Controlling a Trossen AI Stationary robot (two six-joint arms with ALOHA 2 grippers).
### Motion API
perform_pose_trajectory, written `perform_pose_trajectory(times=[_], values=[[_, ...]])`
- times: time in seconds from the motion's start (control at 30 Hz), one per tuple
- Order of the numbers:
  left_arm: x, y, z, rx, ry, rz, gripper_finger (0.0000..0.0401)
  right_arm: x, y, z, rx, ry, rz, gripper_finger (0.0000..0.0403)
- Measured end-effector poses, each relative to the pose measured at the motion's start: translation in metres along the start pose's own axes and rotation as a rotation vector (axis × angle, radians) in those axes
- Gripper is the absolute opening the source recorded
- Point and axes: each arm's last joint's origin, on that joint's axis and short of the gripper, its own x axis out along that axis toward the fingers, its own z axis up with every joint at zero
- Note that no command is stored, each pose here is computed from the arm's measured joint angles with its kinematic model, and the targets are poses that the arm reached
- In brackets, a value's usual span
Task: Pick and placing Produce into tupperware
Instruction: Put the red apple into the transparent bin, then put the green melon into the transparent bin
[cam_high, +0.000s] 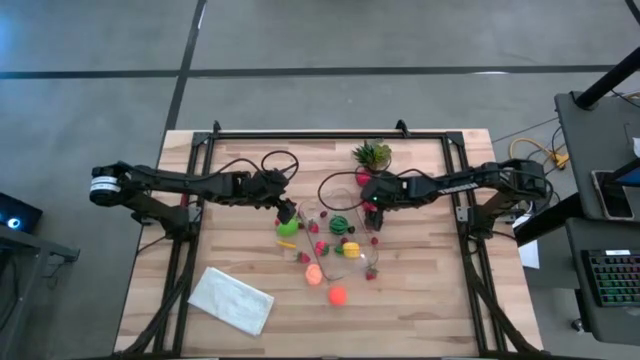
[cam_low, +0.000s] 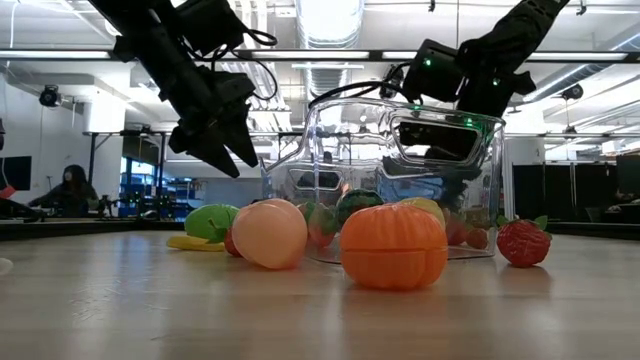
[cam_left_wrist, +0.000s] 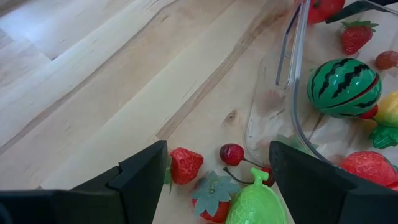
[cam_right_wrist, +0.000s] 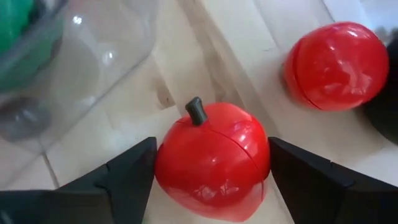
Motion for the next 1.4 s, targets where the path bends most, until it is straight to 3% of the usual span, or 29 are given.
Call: perform_pose_trajectory(times=[0.2, 0.33, 0.47, 0.6, 0.73, 0.87, 1.0, 1.17, 1.4], values=[[0.000, 0.000, 0.000, 0.000, 0.005, -0.010, 0.0267, -0.024, -0.002, 0.021, 0.193, -0.010, -0.004, 0.0292], [0.000, -0.001, 0.001, -0.001, -0.002, -0.015, 0.0267, -0.058, -0.003, 0.042, 0.292, -0.082, 0.024, 0.0284], [0.000, -0.001, 0.002, -0.003, -0.013, -0.021, 0.0267, -0.109, 0.003, 0.072, 0.405, -0.257, 0.175, 0.0284], [0.000, -0.001, 0.002, -0.003, -0.013, -0.024, 0.0267, -0.146, 0.021, 0.097, 0.358, -0.409, 0.286, 0.0292], [0.000, -0.003, 0.000, -0.002, 0.029, -0.093, 0.0267, -0.130, 0.037, 0.107, 0.343, -0.353, 0.264, 0.0292], [-0.001, -0.007, -0.002, 0.002, 0.095, -0.199, 0.0267, -0.099, 0.051, 0.111, 0.399, -0.221, 0.219, 0.0289], [-0.002, -0.008, -0.007, 0.010, 0.152, -0.237, 0.0267, -0.081, 0.066, 0.122, 0.441, -0.186, 0.226, 0.0291], [-0.004, -0.012, -0.017, 0.042, 0.228, -0.233, 0.0267, -0.077, 0.076, 0.140, 0.458, -0.184, 0.194, 0.0312], [-0.008, -0.021, -0.030, 0.094, 0.297, -0.235, 0.0267, -0.093, 0.089, 0.150, 0.494, -0.150, 0.061, 0.0357]])
